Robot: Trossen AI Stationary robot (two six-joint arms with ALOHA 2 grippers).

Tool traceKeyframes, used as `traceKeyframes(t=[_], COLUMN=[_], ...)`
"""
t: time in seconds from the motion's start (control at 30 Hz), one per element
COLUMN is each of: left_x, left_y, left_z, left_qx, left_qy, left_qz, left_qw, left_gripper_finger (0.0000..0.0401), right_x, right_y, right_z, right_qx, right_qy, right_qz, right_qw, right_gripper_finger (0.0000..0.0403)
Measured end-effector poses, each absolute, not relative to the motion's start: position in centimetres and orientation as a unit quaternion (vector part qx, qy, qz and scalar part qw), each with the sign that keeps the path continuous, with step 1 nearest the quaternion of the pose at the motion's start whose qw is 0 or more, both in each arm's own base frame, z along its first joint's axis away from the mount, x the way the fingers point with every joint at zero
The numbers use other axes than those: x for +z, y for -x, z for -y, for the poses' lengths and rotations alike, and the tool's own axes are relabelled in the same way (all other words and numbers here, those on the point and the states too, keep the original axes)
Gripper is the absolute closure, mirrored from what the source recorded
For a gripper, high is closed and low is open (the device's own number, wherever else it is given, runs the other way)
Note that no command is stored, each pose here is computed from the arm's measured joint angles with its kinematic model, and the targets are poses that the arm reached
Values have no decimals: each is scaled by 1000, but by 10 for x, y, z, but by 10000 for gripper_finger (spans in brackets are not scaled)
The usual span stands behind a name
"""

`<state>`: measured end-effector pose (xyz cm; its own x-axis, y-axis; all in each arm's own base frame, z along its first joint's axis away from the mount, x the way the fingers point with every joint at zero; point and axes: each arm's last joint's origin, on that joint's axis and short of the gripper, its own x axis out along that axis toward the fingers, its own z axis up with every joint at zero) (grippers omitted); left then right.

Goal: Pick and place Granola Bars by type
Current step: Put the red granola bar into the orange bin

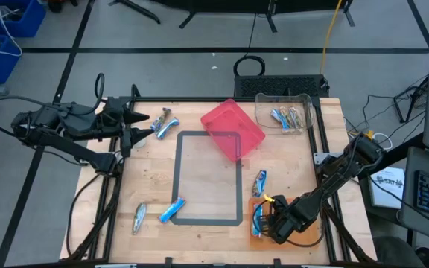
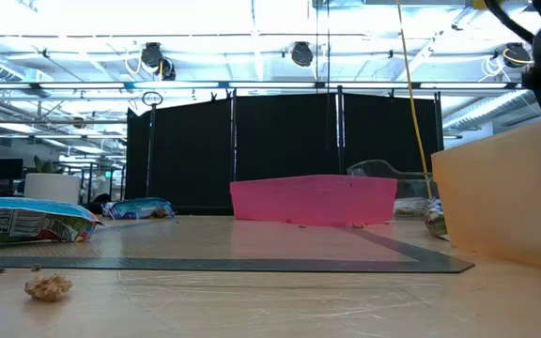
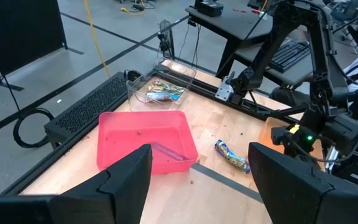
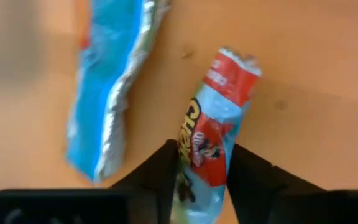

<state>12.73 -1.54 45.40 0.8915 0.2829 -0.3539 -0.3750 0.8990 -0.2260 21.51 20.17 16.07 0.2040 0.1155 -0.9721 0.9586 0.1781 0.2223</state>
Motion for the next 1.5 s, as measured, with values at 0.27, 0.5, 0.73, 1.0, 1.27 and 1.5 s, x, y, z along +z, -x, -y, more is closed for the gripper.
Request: traceKeyframes(t=[0.27, 0.5, 0.73, 1.0, 1.27, 1.5], left_x=[454, 454, 449, 439, 414, 387], left_y=[-128, -128, -139, -170, -187, -194], left_z=[15, 15, 20, 35, 47, 63], left_qx=[170, 173, 158, 82, 112, 215], left_qy=[137, 158, 214, 193, 274, 357], left_qz=[-159, -155, -173, -230, -329, -416], left_qw=[963, 960, 948, 950, 897, 808], left_gripper_finger=[132, 132, 132, 133, 133, 133], right_x=[200, 248, 297, 327, 355, 372], right_y=[-202, -194, -189, -191, -192, -188], right_z=[-187, -171, -152, -126, -110, -102], right_qx=[-345, -247, -147, -84, -16, 12], right_qy=[-545, -585, -539, -410, -294, -225], right_qz=[-478, -403, -241, -177, -100, -46], right_qw=[596, 659, 793, 891, 950, 973], right_gripper_finger=[222, 216, 216, 216, 216, 215])
